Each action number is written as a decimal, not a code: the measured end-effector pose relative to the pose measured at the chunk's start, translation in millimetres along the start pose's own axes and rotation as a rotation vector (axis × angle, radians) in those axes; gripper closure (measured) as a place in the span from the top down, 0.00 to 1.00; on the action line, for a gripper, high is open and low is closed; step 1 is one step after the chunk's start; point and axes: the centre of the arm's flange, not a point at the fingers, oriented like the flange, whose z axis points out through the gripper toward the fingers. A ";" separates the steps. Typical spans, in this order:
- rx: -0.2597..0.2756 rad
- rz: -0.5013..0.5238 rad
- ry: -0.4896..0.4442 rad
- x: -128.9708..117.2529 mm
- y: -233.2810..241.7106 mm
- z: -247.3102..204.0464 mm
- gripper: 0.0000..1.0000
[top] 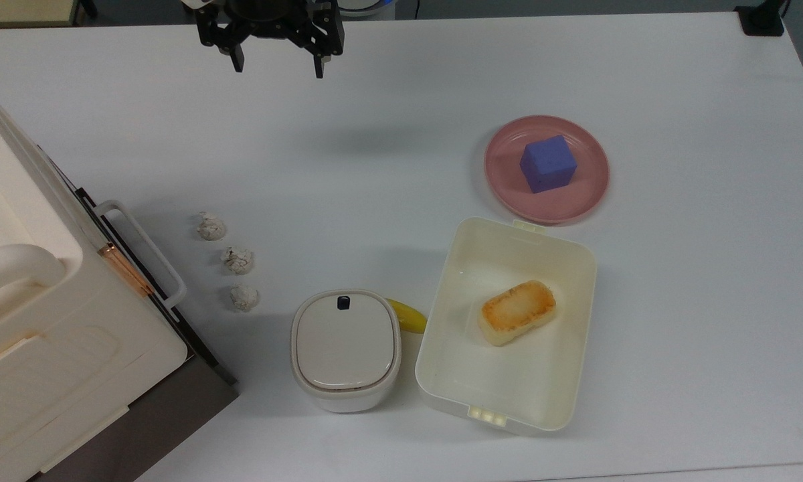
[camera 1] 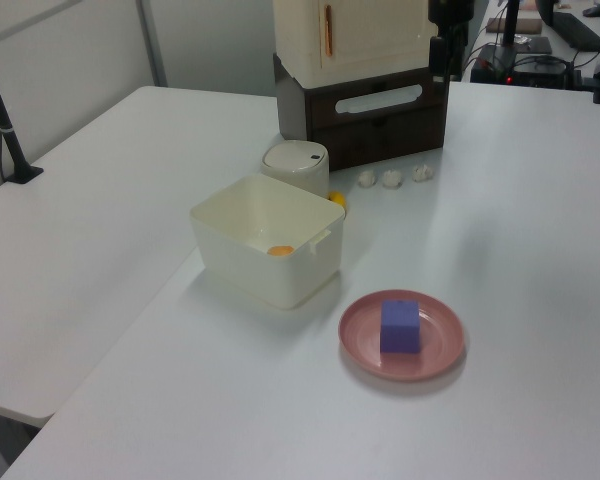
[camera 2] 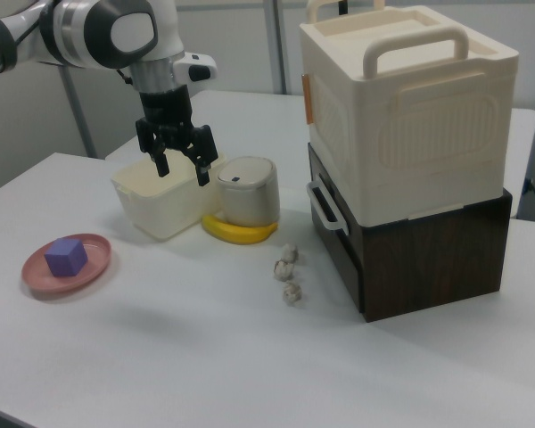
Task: Put the cube on the table
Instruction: 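Move the gripper over the purple cube on the pink plate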
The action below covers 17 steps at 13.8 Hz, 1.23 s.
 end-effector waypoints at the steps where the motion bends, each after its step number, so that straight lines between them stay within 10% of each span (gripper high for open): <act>1: 0.000 0.000 0.001 0.1 0.3 -0.1 1.00; 11: 0.000 -0.012 -0.018 -1.9 1.5 2.5 1.00; 17: 0.033 -0.192 -0.120 -13.4 -64.9 25.1 1.00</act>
